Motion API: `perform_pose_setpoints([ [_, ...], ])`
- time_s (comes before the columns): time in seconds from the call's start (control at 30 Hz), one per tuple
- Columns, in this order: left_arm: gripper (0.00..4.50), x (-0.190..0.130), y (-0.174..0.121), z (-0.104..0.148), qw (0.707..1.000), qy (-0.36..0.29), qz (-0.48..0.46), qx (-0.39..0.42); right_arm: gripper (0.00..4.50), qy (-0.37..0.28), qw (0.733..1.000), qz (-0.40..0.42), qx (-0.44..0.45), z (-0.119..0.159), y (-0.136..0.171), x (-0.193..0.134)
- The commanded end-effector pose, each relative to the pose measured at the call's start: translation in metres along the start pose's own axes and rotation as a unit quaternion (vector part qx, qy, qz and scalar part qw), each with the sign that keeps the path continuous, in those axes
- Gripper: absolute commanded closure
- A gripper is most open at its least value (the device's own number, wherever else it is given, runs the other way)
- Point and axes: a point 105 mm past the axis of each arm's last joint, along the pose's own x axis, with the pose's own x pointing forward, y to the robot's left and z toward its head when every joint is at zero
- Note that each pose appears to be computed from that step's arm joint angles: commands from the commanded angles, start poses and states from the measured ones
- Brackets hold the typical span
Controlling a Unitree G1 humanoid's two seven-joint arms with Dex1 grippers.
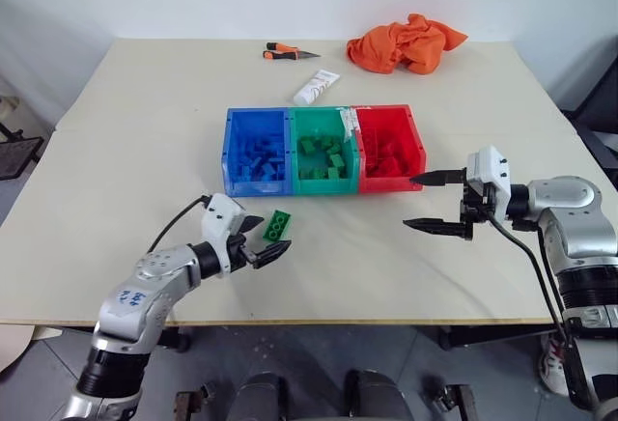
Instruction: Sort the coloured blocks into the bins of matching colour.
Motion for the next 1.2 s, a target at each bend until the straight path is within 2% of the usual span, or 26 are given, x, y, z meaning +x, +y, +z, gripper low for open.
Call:
perform_pose_setpoints([
  [0.03, 0.00, 0.011, 0.005, 0.005, 1.000, 0.005, 0.019, 0.024, 0.02, -0.020, 0.999, -0.019, -0.022, 0.015, -0.003, -0.007],
  [0.23, 0.00, 0.018, 0.005, -0.003, 0.998, 0.037, 0.023, 0.036, 0.02, -0.020, 0.999, -0.030, -0.019, 0.013, 0.000, -0.010],
  [0.33, 0.60, 0.020, 0.003, -0.004, 0.998, 0.042, 0.021, 0.047, 0.00, -0.021, 0.999, -0.035, -0.018, 0.013, 0.000, -0.011],
  [0.57, 2.82, 0.023, -0.004, 0.001, 0.997, 0.032, 0.012, 0.062, 0.00, -0.024, 0.998, -0.045, -0.021, 0.014, -0.001, -0.013],
  [0.6, 3.02, 0.024, -0.004, 0.005, 0.997, 0.025, 0.014, 0.067, 0.00, -0.024, 0.998, -0.047, -0.022, 0.014, -0.002, -0.013],
  [0.77, 3.01, 0.039, -0.020, 0.038, 0.997, -0.020, -0.010, 0.068, 0.00, -0.027, 0.998, -0.061, -0.024, 0.016, -0.003, -0.017],
  [0.87, 3.01, 0.054, -0.029, 0.069, 0.994, -0.058, -0.020, 0.092, 0.00, -0.029, 0.997, -0.072, -0.024, 0.016, -0.003, -0.021],
  [1.03, 3.01, 0.080, -0.015, 0.114, 0.986, -0.106, 0.017, 0.124, 0.00, -0.032, 0.995, -0.089, -0.016, 0.014, 0.001, -0.025],
  [1.17, 3.01, 0.104, -0.002, 0.132, 0.984, -0.110, 0.037, 0.136, 0.00, -0.034, 0.994, -0.102, -0.010, 0.012, 0.006, -0.027],
  [1.2, 2.66, 0.107, -0.001, 0.133, 0.983, -0.111, 0.036, 0.141, 0.00, -0.034, 0.994, -0.104, -0.009, 0.012, 0.006, -0.027],
])
